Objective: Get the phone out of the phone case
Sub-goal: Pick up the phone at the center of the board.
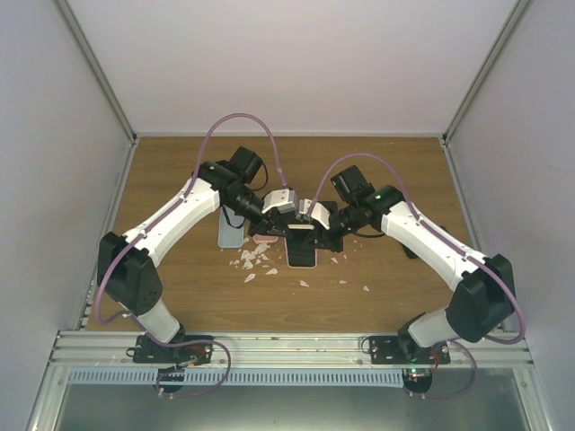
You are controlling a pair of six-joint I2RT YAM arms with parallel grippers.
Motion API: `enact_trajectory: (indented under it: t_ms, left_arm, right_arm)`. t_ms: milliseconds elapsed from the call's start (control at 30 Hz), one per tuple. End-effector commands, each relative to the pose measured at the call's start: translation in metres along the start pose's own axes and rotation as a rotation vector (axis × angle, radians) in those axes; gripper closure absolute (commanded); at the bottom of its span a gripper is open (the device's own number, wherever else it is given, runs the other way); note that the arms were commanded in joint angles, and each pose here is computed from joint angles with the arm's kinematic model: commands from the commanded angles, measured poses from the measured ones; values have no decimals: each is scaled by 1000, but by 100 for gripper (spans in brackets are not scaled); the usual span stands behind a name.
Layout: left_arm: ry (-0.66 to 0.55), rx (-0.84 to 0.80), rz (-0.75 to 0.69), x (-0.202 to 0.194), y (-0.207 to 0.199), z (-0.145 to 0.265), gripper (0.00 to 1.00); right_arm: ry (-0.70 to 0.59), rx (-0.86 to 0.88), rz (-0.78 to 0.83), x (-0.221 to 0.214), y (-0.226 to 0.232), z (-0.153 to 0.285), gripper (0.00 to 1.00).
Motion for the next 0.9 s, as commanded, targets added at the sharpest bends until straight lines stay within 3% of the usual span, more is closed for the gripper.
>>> enact_trajectory:
  t_ms: [0, 100, 333, 600, 867]
  left_arm:
    - [-74, 10, -63, 15, -6, 5, 90]
    - [-111, 28, -57, 20, -5, 8, 75]
    - [-282, 49, -8, 36, 0, 44, 45]
    - [-478, 36, 20, 46, 1, 94, 39]
    - [-535, 55, 2, 47, -12, 112, 39]
  right_arm:
    - [-33, 11, 35, 15, 0, 6, 93]
    - [-67, 13, 40, 21, -1, 11, 100]
    - [-206, -39, 17, 34, -23, 41, 99]
    - [-450, -112, -9, 50, -46, 99, 99]
    - [-620, -78, -32, 58, -52, 131, 100]
Point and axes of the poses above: each gripper's point midway between its finger pads, its own z axis back along the fingers, its own y axis along the line the jaws close on, x = y × z, the point moved 8 cm from there along z, back along the fingers, and after that the axes turned 15 degrees about z, right-handed, at the moved point
